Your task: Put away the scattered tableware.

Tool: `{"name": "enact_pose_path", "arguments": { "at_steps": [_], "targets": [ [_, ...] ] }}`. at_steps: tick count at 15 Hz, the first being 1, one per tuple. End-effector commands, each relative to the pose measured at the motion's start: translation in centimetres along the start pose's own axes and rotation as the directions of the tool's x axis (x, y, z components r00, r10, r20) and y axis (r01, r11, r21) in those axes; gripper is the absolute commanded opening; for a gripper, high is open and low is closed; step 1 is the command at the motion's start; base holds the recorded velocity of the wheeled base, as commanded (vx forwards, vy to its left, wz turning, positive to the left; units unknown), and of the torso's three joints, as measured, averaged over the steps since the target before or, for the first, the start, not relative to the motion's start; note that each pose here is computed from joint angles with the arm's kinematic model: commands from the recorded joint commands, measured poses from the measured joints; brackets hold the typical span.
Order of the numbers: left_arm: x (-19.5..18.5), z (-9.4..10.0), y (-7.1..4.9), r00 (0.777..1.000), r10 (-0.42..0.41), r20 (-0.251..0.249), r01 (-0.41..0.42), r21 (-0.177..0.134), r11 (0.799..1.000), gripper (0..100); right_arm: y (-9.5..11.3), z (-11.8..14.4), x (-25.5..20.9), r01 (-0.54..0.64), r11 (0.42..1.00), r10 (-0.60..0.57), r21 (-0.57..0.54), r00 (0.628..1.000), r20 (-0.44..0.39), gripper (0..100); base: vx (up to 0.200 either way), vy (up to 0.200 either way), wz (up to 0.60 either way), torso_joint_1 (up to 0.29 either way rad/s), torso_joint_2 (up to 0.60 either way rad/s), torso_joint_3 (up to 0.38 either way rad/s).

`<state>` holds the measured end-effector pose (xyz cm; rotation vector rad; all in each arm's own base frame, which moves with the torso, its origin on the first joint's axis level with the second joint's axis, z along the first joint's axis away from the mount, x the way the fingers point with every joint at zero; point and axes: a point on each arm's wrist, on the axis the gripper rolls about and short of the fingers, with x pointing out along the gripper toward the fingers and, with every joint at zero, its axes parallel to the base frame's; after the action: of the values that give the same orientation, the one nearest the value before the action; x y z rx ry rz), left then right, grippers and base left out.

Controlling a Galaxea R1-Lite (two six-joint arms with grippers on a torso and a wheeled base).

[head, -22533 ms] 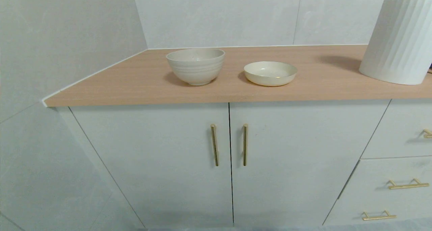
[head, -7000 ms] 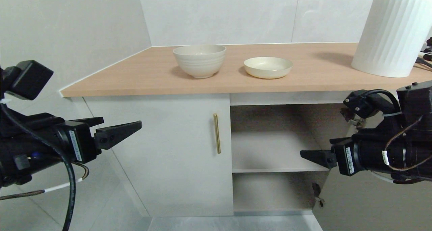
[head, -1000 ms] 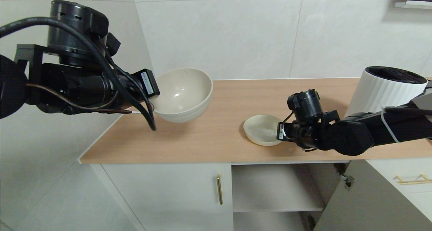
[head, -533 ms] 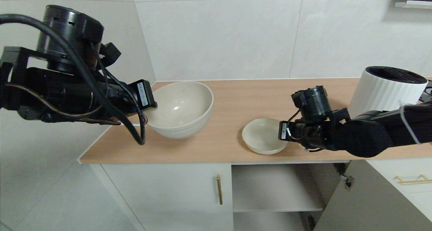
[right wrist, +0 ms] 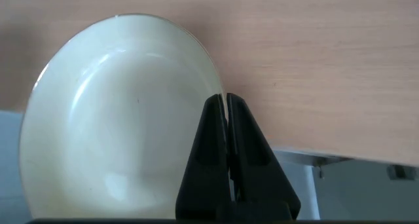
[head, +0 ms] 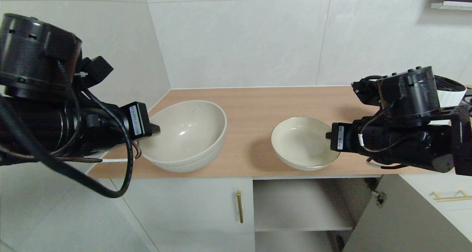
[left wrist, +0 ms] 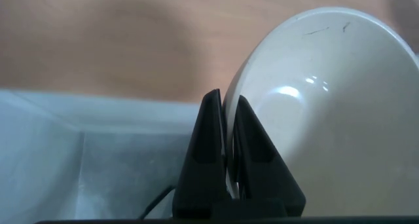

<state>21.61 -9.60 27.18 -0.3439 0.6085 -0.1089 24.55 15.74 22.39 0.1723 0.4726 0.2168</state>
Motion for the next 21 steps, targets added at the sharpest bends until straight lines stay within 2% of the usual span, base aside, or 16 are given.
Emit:
{"name": "enact_pose_path", "arguments": {
  "at_steps": [1,2,6,14,21],
  "targets": [
    [-1.2,-0.7,0.6,1.000,-0.002,0.004,0.002,-0.003,1.000,0,0.0,0.1,-1.6,-0.014,1.000,0.014,0.006,1.000,0.024,0,0.000,0.000,0.00,0.000,0.00,0.000],
    [-1.5,-1.3,1.0,1.000,0.003,-0.005,-0.003,-0.001,1.000,0,0.0,-1.0,-2.1,-0.017,1.000,0.017,-0.009,1.000,-0.003,0,0.000,0.000,0.00,0.000,0.00,0.000],
    [-1.4,-2.2,1.2,0.999,0.005,-0.032,-0.004,0.010,1.000,0,-0.5,-2.9,-4.1,-0.033,0.999,0.033,-0.005,0.999,-0.030,0,0.000,0.000,0.00,0.000,0.00,0.000],
    [-1.5,-2.2,1.2,1.000,0.007,-0.029,-0.006,0.009,1.000,0,-0.9,-3.3,-4.4,-0.005,1.000,0.003,-0.019,0.998,-0.061,0,-0.200,0.000,0.00,0.001,0.00,0.004],
    [-1.2,-2.3,1.2,0.999,0.012,-0.040,-0.011,0.012,1.000,0,-1.0,-3.9,-3.8,0.035,0.999,-0.037,-0.037,0.996,-0.076,0,0.000,0.000,0.00,-0.012,0.03,0.021]
  ]
}}
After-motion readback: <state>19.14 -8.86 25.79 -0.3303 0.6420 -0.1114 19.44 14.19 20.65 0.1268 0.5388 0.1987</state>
